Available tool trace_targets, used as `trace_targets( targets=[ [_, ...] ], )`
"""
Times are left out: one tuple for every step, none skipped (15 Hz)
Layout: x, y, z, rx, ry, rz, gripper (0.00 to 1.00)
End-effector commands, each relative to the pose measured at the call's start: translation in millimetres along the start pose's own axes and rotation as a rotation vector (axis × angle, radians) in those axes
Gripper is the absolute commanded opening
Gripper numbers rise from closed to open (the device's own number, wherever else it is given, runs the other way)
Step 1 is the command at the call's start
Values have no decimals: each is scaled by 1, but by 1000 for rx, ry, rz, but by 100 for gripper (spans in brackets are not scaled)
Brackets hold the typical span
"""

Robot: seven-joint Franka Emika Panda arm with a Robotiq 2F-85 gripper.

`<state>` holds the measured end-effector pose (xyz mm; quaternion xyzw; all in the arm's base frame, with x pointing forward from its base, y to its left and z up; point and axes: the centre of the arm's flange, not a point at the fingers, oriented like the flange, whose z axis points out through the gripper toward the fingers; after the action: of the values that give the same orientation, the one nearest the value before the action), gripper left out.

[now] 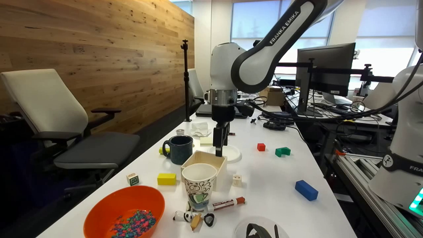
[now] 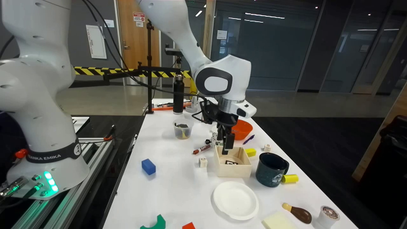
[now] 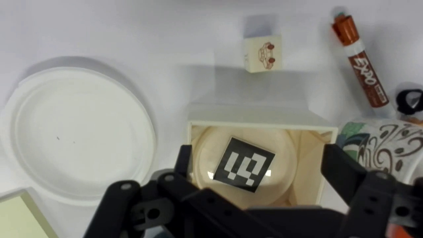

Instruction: Take one cube out of the box and place it on the tabletop.

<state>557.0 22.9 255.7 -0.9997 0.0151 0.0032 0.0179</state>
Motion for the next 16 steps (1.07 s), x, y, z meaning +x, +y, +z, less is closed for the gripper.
trace_targets(
  targets=[
    [-3,1,2,-1,-34,0,100],
    [-5,1,2,-1,-57,-2,100],
    [-6,1,1,-2,-67,-3,100],
    [-7,1,1,-1,-70,-4,100],
    [-7,1,0,-1,-71,-4,100],
    [-7,0,0,-1,-71,-4,100],
    [-7,0,0,-1,-71,-5,100],
    [-7,0,0,-1,-71,-5,100],
    [-7,0,0,-1,-71,-5,100],
    [-7,0,0,-1,-72,-5,100],
    [-7,0,0,-1,-72,-5,100],
    [-7,0,0,-1,-72,-5,100],
    [-7,0,0,-1,-72,-5,100],
    [-7,0,0,-1,-72,-5,100],
    [-7,0,0,-1,-72,-5,100],
    [-7,0,0,-1,-72,-5,100]
  ],
)
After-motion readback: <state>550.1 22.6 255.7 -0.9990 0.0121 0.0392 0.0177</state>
